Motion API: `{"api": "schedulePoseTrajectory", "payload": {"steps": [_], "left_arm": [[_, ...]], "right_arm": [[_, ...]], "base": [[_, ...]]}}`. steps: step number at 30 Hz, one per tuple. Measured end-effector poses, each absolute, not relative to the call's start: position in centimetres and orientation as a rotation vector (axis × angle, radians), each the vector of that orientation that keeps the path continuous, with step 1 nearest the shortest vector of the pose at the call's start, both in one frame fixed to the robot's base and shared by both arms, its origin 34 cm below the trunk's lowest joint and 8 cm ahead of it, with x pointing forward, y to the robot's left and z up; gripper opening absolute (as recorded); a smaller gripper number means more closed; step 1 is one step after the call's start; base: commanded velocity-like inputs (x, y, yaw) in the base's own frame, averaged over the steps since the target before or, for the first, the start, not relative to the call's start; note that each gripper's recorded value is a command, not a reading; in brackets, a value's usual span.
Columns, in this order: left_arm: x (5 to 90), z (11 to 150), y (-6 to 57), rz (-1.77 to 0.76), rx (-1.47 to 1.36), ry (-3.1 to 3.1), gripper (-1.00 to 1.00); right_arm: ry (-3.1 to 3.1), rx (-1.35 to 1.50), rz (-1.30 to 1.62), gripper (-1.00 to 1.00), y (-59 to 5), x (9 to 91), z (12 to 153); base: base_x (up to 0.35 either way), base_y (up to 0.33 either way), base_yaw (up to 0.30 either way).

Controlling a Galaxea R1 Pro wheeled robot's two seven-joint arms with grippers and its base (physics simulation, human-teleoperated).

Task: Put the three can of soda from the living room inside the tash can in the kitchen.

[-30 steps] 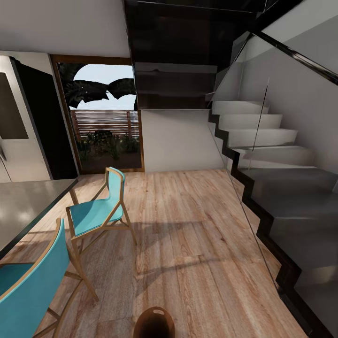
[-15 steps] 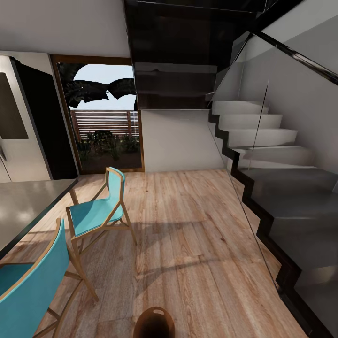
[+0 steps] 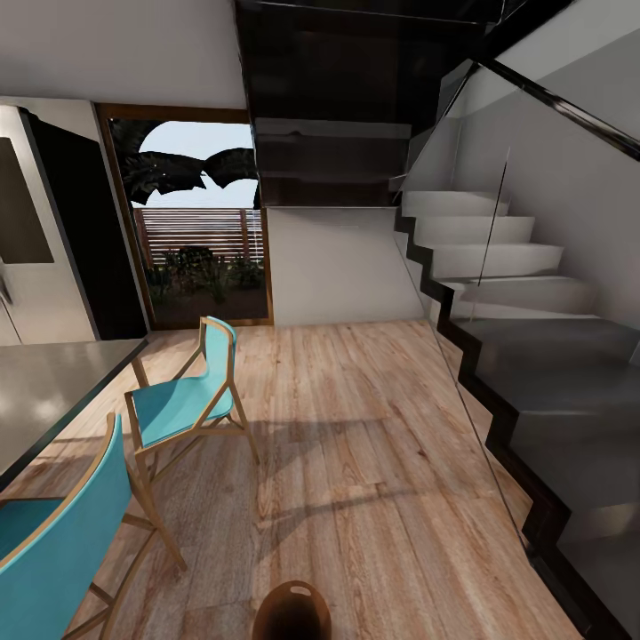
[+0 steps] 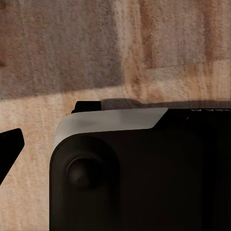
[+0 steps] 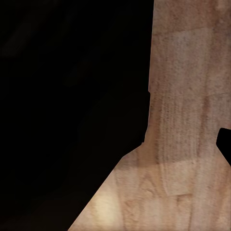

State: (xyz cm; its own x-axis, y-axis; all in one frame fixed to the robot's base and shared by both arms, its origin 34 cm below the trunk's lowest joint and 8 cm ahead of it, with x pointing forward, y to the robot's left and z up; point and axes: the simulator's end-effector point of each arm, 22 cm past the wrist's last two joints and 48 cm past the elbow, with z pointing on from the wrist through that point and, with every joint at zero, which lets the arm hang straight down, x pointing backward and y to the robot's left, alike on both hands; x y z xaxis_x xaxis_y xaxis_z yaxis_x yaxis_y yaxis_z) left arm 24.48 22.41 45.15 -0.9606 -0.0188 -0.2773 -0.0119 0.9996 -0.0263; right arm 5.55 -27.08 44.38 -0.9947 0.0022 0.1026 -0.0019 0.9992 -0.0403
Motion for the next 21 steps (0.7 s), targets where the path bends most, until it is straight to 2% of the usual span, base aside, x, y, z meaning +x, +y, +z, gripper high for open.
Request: {"api": "schedulePoseTrajectory", "payload": {"steps": [21], "left_arm": [[24.48, 45.15, 22.41, -0.035, -0.022, 2.86, 1.0]], "right_arm": [[-3.038, 0.0, 0.061, 1.0, -27.08, 5.55, 44.38]], "base": [[0.0, 0.0, 0.0]]}}
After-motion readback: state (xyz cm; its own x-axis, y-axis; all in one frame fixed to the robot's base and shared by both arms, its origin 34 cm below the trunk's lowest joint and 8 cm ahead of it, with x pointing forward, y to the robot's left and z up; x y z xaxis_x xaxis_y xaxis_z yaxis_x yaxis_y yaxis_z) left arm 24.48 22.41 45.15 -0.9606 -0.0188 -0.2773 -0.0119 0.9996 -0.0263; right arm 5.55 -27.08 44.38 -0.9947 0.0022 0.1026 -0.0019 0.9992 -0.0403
